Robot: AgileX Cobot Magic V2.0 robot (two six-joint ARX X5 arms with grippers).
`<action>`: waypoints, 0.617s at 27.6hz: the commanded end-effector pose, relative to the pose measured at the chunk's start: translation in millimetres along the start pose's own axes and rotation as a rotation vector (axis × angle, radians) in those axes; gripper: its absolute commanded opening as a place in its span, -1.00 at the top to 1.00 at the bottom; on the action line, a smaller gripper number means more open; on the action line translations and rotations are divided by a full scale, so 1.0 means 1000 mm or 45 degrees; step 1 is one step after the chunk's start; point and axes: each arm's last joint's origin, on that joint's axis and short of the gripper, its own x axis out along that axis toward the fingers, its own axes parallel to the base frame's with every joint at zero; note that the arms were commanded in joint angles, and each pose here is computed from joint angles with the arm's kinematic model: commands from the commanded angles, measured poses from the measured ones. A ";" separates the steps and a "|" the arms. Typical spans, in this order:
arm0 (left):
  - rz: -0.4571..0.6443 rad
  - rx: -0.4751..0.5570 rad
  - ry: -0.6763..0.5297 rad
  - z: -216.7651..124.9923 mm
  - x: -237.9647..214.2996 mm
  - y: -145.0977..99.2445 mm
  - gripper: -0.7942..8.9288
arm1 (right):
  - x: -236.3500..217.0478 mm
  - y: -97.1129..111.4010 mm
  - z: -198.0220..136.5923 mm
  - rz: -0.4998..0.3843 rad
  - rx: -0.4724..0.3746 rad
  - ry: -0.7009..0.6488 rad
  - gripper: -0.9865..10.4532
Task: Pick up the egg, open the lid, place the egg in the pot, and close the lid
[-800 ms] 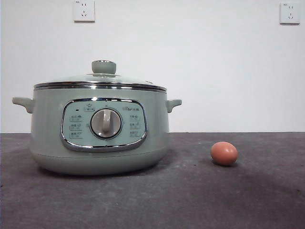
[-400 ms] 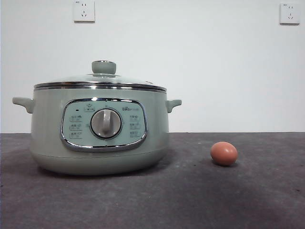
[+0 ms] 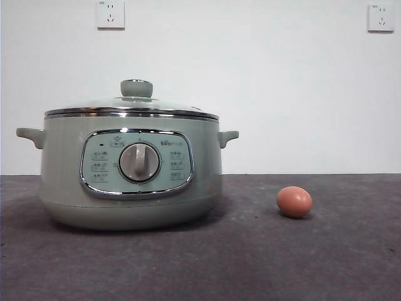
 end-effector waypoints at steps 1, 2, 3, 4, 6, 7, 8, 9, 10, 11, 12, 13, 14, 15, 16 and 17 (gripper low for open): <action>-0.028 0.049 0.031 0.008 -0.004 -0.003 0.85 | -0.003 0.002 0.010 0.046 -0.057 0.062 0.84; -0.036 0.048 0.040 0.010 -0.004 -0.003 0.85 | -0.003 0.003 0.012 0.063 -0.059 0.080 0.84; -0.040 0.051 0.051 0.012 -0.005 -0.004 0.85 | -0.003 0.003 0.015 0.072 -0.063 0.099 0.84; -0.041 0.048 0.058 0.014 -0.005 -0.004 0.85 | -0.003 0.003 0.017 0.073 -0.071 0.109 0.84; -0.049 0.046 0.063 0.016 -0.005 -0.004 0.85 | -0.003 0.003 0.019 0.075 -0.080 0.133 0.84; -0.051 0.045 0.065 0.016 -0.004 -0.004 0.85 | -0.003 0.003 0.020 0.076 -0.089 0.145 0.84; -0.051 0.044 0.067 0.016 -0.004 -0.004 0.85 | -0.003 0.003 0.021 0.076 -0.093 0.152 0.84; -0.052 0.042 0.073 0.016 -0.003 -0.003 0.85 | -0.003 0.003 0.021 0.076 -0.090 0.159 0.82; -0.056 0.040 0.076 0.016 -0.003 -0.003 0.84 | -0.003 0.003 0.022 0.076 -0.090 0.160 0.82; -0.061 0.037 0.081 0.016 -0.002 -0.003 0.84 | -0.002 0.003 0.022 0.076 -0.089 0.160 0.82; -0.064 0.034 0.087 0.016 -0.001 -0.003 0.83 | -0.002 0.003 0.022 0.076 -0.089 0.162 0.81; -0.075 0.032 0.090 0.016 -0.001 -0.003 0.79 | -0.001 0.003 0.022 0.076 -0.088 0.165 0.77; -0.086 0.029 0.095 0.016 0.000 -0.003 0.69 | -0.001 0.002 0.022 0.076 -0.087 0.166 0.68; -0.096 0.027 0.097 0.016 0.001 -0.003 0.49 | -0.001 0.002 0.022 0.076 -0.086 0.168 0.53; -0.102 0.024 0.103 0.016 0.002 -0.002 0.09 | 0.001 0.002 0.023 0.076 -0.083 0.176 0.28; -0.103 0.021 0.107 0.016 0.003 -0.002 -0.29 | 0.003 0.002 0.022 0.076 -0.079 0.186 0.05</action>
